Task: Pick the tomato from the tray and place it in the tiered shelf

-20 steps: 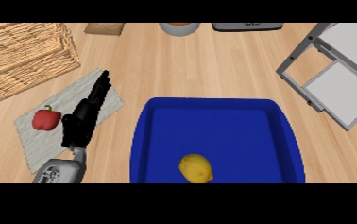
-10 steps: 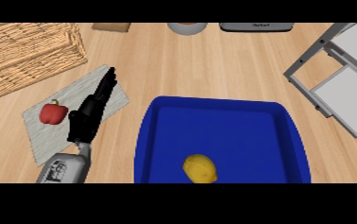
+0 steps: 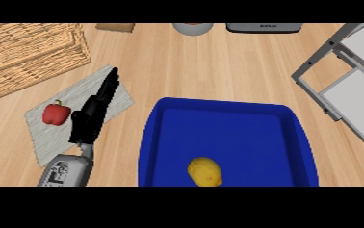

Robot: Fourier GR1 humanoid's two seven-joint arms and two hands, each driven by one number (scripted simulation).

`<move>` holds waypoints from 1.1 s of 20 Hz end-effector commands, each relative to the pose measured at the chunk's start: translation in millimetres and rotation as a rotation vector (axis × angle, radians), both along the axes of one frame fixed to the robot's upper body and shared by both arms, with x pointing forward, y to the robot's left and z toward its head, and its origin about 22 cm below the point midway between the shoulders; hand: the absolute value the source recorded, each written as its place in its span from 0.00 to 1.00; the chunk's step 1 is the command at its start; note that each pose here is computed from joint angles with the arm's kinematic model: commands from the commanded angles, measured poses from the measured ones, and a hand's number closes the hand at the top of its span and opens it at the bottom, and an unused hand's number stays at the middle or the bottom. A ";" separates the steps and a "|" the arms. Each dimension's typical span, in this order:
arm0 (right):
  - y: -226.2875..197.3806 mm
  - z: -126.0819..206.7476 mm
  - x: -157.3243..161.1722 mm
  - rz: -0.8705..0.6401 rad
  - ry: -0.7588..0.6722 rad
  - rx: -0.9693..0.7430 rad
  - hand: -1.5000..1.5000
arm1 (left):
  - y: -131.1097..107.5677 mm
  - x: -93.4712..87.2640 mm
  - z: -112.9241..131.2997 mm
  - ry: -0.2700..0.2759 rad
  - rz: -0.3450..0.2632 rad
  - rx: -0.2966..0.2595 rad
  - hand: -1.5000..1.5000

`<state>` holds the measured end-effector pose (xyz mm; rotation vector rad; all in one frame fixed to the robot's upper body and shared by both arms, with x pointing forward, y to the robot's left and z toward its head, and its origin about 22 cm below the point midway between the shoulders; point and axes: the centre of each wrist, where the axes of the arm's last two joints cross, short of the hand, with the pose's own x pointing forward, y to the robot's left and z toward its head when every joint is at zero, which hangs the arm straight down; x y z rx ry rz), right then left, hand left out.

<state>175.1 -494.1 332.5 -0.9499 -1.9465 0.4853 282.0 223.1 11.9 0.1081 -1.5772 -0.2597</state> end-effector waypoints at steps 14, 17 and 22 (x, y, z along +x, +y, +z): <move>13.3 -66.3 94.2 -0.069 -0.134 -0.105 1.00 | -4.9 4.7 0.8 0.009 -0.017 -0.003 0.50; 11.9 -67.7 101.8 0.094 -0.132 0.188 1.00 | -25.4 2.9 -1.8 -0.002 -0.031 -0.009 0.50; 4.3 -70.5 134.6 0.096 -0.133 0.203 1.00 | -10.2 4.4 4.7 -0.004 -0.047 0.018 0.50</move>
